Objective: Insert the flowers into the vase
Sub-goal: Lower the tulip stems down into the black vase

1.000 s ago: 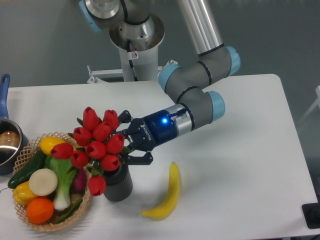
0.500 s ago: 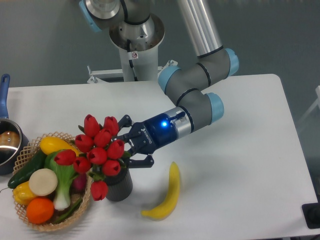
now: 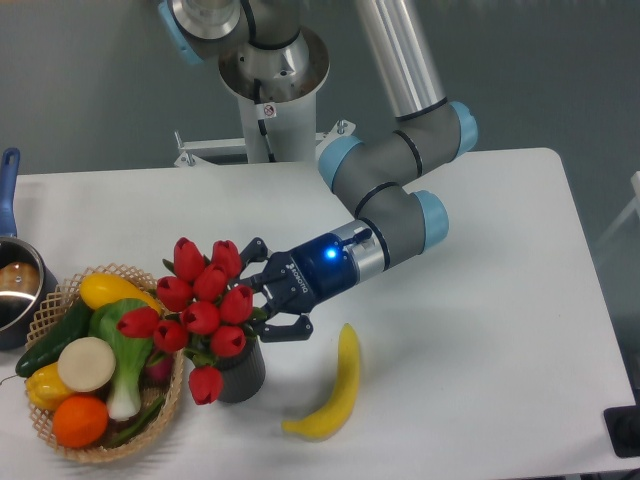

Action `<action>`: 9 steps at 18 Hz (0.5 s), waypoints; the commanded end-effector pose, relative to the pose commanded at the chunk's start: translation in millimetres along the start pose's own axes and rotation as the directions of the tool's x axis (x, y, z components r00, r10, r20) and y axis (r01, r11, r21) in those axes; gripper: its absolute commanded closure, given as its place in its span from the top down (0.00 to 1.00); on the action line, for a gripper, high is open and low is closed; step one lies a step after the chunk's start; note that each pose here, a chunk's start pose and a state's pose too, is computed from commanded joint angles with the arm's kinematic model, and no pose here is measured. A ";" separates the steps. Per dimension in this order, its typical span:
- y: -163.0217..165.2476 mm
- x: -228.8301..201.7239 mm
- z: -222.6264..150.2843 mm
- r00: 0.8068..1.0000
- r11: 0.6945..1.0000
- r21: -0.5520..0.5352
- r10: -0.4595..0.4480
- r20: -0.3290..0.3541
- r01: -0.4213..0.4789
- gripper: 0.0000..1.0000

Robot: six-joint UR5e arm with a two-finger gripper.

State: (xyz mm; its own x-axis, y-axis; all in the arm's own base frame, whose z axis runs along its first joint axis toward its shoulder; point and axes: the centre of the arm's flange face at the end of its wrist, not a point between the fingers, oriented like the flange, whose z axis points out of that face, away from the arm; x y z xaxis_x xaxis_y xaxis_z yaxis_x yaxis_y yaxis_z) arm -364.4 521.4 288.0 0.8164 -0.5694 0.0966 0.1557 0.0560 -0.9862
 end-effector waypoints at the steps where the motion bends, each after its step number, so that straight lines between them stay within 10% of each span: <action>1: 1.6 0.7 -1.1 1.000 1.000 0.000 -0.003 0.002 0.003 0.42; 9: 1.0 -2.2 -4.7 1.000 1.000 -0.001 0.001 0.008 -0.001 0.46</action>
State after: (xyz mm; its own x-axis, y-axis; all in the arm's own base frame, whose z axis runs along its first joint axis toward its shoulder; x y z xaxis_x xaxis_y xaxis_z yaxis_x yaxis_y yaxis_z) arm -368.7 518.8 286.1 0.8210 -0.5627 0.0966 0.1544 0.0559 -0.9864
